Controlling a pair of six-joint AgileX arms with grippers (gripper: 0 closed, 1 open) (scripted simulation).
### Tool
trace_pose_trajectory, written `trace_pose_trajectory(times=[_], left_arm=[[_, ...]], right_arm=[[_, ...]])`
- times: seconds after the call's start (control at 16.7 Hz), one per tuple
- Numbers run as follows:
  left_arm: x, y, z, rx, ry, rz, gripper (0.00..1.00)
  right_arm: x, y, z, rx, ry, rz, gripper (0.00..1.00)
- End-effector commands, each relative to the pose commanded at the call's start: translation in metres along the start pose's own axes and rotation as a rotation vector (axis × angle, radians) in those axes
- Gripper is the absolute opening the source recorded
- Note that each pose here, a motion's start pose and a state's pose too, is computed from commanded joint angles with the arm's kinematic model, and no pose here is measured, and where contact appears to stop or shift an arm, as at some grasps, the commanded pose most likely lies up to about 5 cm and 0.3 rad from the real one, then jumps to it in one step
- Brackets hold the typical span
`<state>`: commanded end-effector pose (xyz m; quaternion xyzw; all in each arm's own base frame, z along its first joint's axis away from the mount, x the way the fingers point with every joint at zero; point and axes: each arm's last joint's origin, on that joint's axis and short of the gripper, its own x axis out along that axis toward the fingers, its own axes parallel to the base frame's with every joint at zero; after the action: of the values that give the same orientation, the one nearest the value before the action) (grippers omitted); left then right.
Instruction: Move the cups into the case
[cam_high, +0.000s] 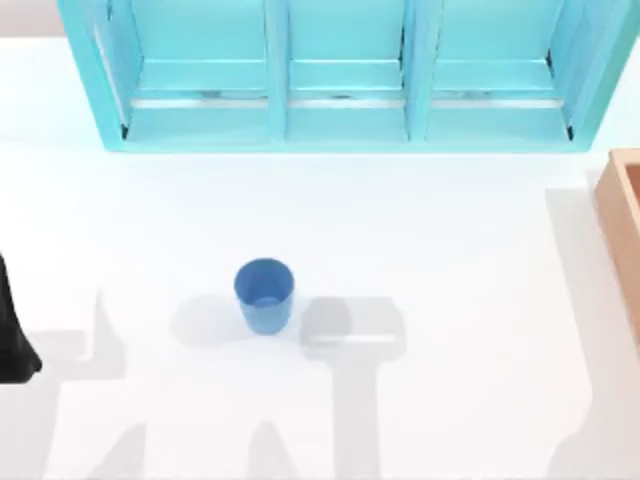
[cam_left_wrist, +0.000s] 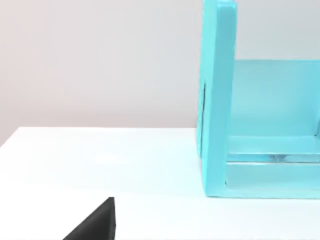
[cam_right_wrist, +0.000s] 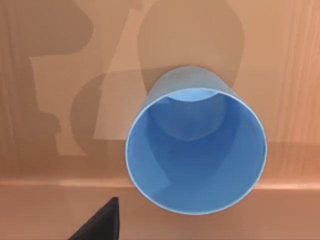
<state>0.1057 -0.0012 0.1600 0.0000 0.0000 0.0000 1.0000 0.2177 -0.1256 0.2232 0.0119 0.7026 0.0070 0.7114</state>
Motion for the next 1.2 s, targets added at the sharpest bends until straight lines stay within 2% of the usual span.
trace_pose_trajectory(times=[0.42,0.84,1.02,1.2], left_arm=[[0.000,0.000,0.000,0.000,0.000,0.000,1.00],[0.000,0.000,0.000,0.000,0.000,0.000,1.00],[0.000,0.000,0.000,0.000,0.000,0.000,1.00],[0.000,0.000,0.000,0.000,0.000,0.000,1.00]], right_arm=[[-0.081,0.002,0.001,0.006,0.001,-0.001,1.00],[-0.090,0.003,0.000,0.003,-0.001,0.000,1.00],[-0.091,0.011,0.021,0.000,0.008,-0.015,1.00],[-0.090,0.040,0.067,-0.006,0.013,-0.051,1.00]])
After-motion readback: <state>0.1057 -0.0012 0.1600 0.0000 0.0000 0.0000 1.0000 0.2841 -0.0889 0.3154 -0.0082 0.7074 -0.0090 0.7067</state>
